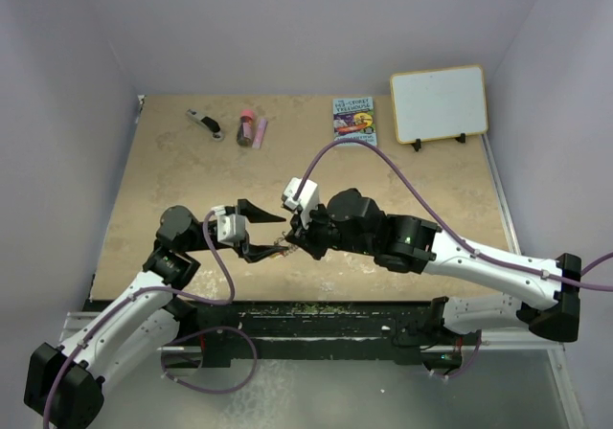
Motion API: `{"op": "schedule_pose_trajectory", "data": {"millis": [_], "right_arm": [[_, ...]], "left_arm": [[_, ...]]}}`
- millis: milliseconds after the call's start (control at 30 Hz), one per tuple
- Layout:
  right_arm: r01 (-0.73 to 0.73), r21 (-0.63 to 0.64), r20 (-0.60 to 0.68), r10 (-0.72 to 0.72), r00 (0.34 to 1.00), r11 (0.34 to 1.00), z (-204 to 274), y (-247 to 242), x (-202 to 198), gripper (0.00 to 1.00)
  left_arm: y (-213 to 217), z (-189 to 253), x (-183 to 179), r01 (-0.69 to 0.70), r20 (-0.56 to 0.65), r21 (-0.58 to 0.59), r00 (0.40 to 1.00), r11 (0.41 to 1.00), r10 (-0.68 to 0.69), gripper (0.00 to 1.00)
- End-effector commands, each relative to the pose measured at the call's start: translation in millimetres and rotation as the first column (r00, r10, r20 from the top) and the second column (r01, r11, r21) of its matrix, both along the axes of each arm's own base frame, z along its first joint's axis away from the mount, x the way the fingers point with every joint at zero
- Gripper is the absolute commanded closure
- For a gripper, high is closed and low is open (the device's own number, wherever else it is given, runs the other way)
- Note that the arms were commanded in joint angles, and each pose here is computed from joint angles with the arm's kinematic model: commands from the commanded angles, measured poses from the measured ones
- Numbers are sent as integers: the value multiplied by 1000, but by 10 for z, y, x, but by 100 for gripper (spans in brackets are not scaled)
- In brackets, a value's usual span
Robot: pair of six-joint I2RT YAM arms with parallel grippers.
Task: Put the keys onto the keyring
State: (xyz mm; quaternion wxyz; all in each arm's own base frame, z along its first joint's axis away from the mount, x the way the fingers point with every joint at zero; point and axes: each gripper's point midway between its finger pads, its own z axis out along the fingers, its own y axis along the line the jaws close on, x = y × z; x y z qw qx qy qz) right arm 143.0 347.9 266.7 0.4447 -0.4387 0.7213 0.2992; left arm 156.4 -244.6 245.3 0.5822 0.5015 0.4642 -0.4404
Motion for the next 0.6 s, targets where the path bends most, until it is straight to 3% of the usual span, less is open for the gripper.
{"op": "schedule_pose_trajectory", "data": {"millis": [0,567], "right_arm": [[-6,84,15,5,1000,996,227,17,-34,100],[-19,101,16,17,1000,995,253,27,-57,100]], "left_arm": [[-9,231,-57,37,116,-38,993,999,-32,38],[-10,357,-80,47,133,-57,990,997,-39,48]]}}
